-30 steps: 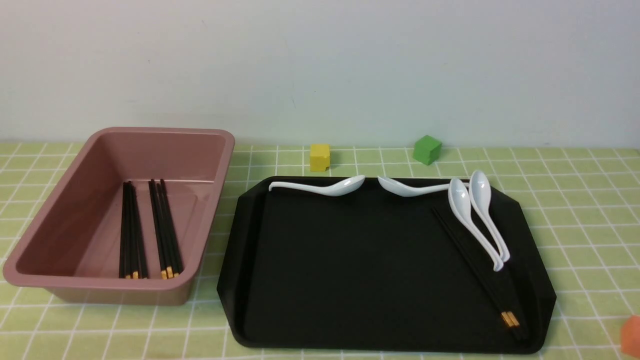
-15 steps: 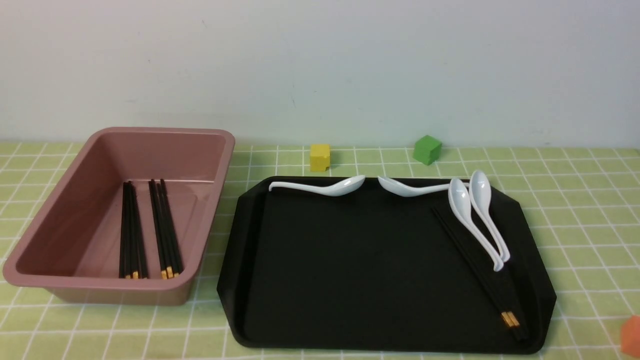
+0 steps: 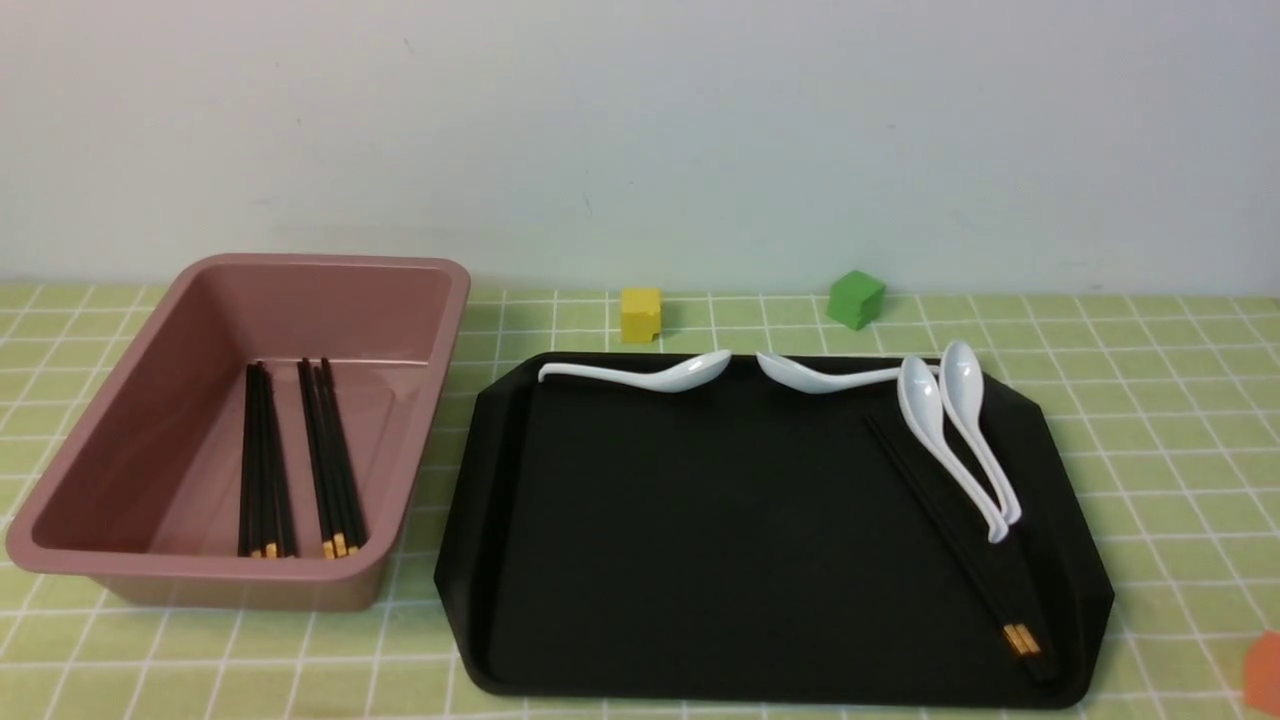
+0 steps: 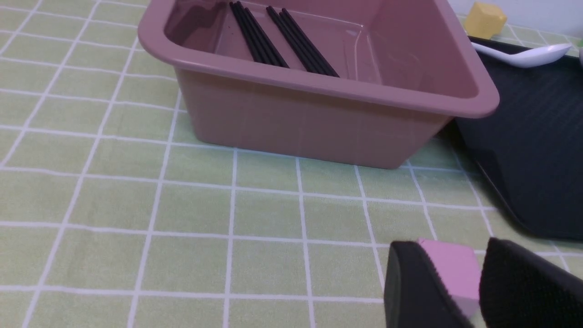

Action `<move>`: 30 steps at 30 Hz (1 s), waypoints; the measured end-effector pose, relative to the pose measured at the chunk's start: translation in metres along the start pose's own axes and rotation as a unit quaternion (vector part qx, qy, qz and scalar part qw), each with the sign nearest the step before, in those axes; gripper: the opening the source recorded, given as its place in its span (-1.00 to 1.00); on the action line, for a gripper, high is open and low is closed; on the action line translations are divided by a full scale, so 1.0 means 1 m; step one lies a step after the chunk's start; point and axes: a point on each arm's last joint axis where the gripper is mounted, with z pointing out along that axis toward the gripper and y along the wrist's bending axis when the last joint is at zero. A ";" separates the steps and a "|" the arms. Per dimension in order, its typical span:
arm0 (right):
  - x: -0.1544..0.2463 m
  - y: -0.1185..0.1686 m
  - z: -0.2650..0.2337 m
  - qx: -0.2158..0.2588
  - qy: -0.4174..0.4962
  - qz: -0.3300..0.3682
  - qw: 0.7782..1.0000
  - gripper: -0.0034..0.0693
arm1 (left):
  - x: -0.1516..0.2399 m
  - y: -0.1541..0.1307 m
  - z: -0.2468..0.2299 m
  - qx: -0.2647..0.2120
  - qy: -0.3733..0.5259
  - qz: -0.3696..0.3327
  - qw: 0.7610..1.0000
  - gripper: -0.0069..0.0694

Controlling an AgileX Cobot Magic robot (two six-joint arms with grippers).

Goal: On green tablecloth take chopsticks from black tray and put them in box.
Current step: 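Move the gripper over the chopsticks on the black tray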

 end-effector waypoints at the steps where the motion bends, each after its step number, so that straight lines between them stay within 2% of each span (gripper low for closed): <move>1: -0.006 0.006 0.003 0.002 0.007 -0.030 1.000 -0.75 | 0.000 0.000 0.000 0.000 0.000 0.000 1.000 -0.20; 3: -0.018 0.016 0.016 0.024 0.053 -0.086 0.995 -0.91 | 0.000 0.000 0.000 0.000 0.000 0.000 1.000 -0.20; 6: -0.018 0.015 0.043 0.072 0.157 -0.121 0.977 -0.93 | 0.000 0.000 0.000 0.000 0.000 0.000 1.000 -0.20; 7: -0.016 0.011 0.058 0.102 0.220 -0.136 0.961 -0.92 | 0.000 0.000 0.000 0.000 0.000 0.000 1.000 -0.20; 8: -0.009 0.001 0.075 0.138 0.297 -0.140 0.935 -0.91 | 0.000 0.000 0.000 0.000 0.000 0.000 1.000 -0.20; 10: 0.000 -0.013 0.097 0.178 0.380 -0.141 0.896 -0.90 | 0.000 0.000 0.000 0.000 0.000 0.000 1.000 -0.20; 13: 0.011 -0.031 0.127 0.208 0.461 -0.143 0.851 -0.87 | 0.000 0.000 0.000 0.000 0.000 0.000 1.000 -0.20; 17: 0.025 -0.047 0.168 0.204 0.521 -0.146 0.816 -0.78 | 0.000 0.000 0.000 0.000 0.000 0.000 1.000 -0.20; 20: 0.030 -0.046 0.193 0.186 0.539 -0.156 0.807 -0.67 | 0.000 0.000 0.000 0.000 0.000 0.000 1.000 -0.20; 24: 0.036 -0.045 0.220 0.174 0.551 -0.174 0.797 -0.46 | 0.000 0.000 0.000 0.000 0.000 0.000 1.000 -0.20; 26: 0.041 -0.043 0.237 0.167 0.559 -0.195 0.789 -0.25 | 0.000 0.000 0.000 0.000 0.000 0.000 1.000 -0.20; 27: 0.041 -0.042 0.239 0.165 0.558 -0.199 0.788 -0.23 | 0.000 0.000 0.000 0.000 0.000 0.000 1.000 -0.20; 29: 0.051 -0.043 0.254 0.159 0.571 -0.220 0.775 -0.04 | 0.000 0.000 0.000 0.000 0.000 0.000 1.000 -0.20; 30: 0.054 -0.042 0.259 0.156 0.574 -0.228 0.771 -0.01 | 0.000 0.000 0.000 0.000 0.000 0.000 1.000 -0.20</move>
